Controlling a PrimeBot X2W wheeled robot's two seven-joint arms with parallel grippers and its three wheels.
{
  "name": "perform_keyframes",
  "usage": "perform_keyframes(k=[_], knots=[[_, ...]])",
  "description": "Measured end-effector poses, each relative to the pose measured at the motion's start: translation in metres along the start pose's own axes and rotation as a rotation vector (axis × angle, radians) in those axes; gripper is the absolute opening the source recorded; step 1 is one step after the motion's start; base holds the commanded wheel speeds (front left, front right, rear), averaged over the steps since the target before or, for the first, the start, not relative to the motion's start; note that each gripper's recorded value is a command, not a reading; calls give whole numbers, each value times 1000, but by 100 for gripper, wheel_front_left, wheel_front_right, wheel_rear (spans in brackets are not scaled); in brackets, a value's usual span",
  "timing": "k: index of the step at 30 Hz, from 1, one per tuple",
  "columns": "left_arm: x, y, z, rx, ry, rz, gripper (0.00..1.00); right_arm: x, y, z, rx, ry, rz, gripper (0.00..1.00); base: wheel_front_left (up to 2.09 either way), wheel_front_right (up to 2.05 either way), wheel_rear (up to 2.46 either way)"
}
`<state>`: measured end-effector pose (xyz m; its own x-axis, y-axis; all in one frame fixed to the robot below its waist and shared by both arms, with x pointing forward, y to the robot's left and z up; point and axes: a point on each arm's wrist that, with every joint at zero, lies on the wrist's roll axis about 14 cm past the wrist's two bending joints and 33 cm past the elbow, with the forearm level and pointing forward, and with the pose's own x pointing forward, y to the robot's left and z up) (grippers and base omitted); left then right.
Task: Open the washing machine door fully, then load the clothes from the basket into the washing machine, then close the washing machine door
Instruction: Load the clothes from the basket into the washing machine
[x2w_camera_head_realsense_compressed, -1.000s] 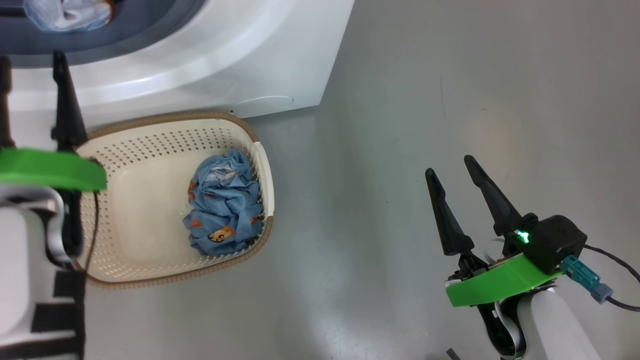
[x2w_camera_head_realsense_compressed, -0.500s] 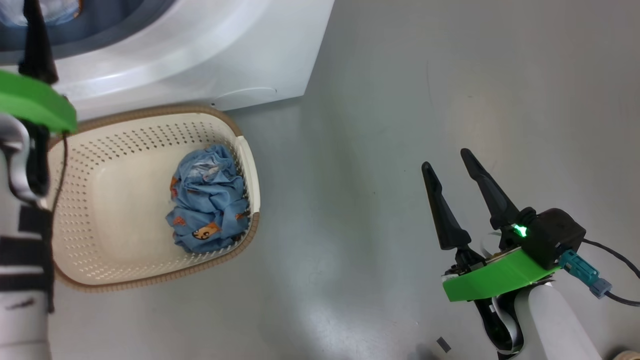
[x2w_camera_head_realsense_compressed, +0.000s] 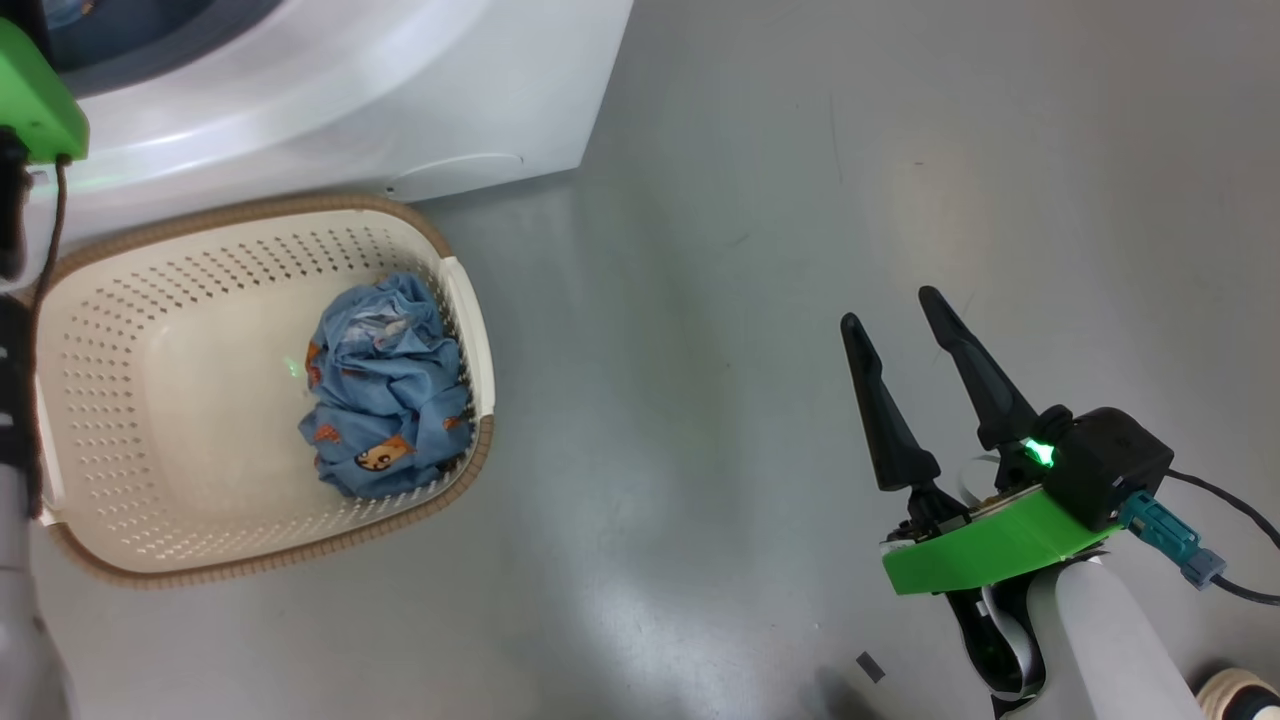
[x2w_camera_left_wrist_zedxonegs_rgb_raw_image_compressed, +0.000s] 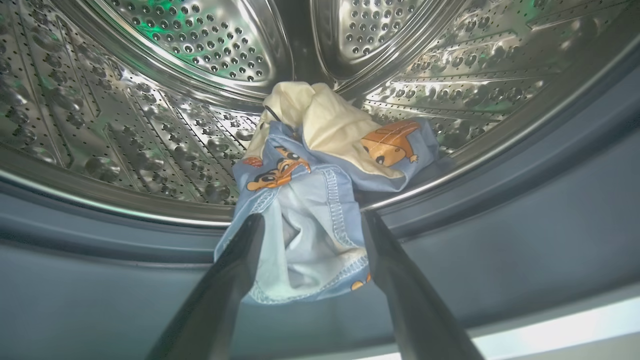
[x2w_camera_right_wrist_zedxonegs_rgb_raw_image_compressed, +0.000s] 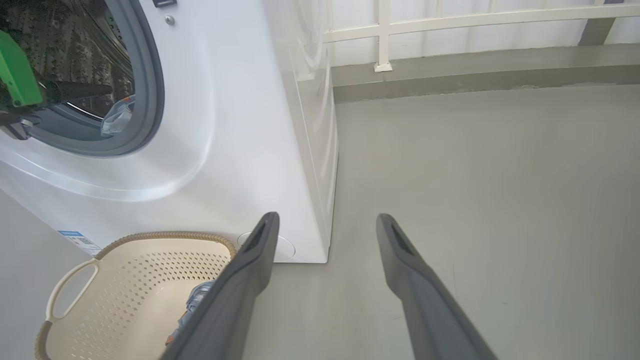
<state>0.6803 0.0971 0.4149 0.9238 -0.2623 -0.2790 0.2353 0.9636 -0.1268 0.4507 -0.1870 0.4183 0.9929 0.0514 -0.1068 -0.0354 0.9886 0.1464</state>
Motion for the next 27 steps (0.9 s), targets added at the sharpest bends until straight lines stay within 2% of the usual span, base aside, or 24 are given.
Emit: perform_keyframes(k=[5, 15, 22, 23, 24, 27], knots=[[9, 5, -20, -9, 125, 26, 100, 0, -2, -5, 4, 12, -6, 100, 0, 0, 0], [20, 14, -46, -63, 248, 88, 100, 1, -2, -15, 11, 38, -8, 100, 0, 0, 0], [24, 18, -58, -70, 270, 123, 100, 0, -4, -18, 16, 46, -15, 100, 0, 0, 0], [26, 19, -57, -68, 265, 128, 93, 0, -5, -19, 16, 47, -16, 100, 0, 0, 0], [27, 20, -56, -72, 252, 131, 60, -1, -5, -19, 15, 49, -17, 100, 0, 0, 0], [29, 23, -51, -66, 204, 145, 19, -2, -7, -18, 12, 48, -22, 100, 0, 0, 0]])
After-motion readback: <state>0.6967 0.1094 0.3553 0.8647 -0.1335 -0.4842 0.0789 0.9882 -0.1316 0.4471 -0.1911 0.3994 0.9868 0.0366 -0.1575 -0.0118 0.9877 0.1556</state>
